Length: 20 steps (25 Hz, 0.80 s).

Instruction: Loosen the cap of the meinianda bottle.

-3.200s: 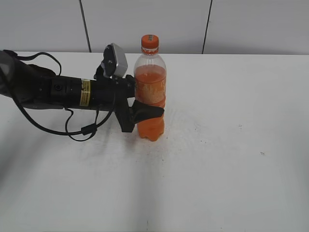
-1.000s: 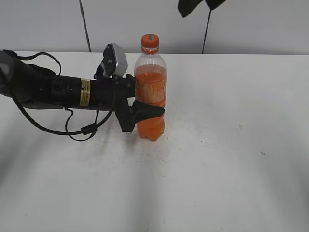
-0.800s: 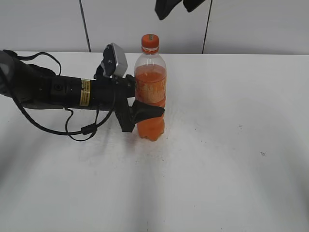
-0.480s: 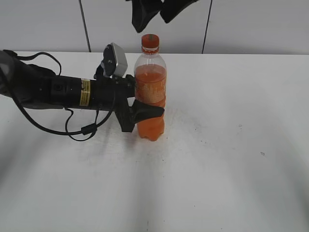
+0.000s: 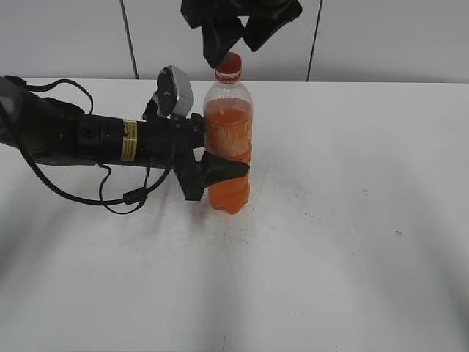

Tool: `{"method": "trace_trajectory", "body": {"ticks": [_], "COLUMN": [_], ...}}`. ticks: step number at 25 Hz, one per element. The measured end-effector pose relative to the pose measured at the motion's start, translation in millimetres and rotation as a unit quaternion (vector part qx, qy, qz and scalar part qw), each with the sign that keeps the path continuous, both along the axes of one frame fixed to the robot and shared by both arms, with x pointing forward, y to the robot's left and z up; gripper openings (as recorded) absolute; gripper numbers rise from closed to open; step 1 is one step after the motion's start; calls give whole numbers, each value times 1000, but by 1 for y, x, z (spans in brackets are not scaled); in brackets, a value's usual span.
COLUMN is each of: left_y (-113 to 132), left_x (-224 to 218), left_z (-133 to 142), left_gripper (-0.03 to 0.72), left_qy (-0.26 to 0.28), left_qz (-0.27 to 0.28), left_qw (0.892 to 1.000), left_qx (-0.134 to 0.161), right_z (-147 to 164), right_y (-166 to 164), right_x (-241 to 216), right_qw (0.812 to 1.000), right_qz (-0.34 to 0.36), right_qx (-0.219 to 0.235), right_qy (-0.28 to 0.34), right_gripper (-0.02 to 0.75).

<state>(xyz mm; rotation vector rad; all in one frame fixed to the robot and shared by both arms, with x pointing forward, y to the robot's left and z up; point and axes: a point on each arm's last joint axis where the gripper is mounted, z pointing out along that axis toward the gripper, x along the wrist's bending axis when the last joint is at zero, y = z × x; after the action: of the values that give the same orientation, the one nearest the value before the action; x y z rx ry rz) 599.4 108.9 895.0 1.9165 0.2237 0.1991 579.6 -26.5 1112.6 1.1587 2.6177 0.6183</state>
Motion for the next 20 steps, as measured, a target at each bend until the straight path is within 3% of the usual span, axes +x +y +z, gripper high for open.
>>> {"method": "trace_trajectory", "body": {"ticks": [20], "left_y": [0], "left_x": [0], "left_z": [0], "left_gripper": [430], "left_qy": [0], "left_qz": [0], "left_qw": [1000], "left_qx": [0], "right_z": [0], "right_y": [0], "right_x": [0], "right_qw": [1000], "right_qz": [0], "right_qx": [2], "right_qy": [2], "right_gripper": [472]}}
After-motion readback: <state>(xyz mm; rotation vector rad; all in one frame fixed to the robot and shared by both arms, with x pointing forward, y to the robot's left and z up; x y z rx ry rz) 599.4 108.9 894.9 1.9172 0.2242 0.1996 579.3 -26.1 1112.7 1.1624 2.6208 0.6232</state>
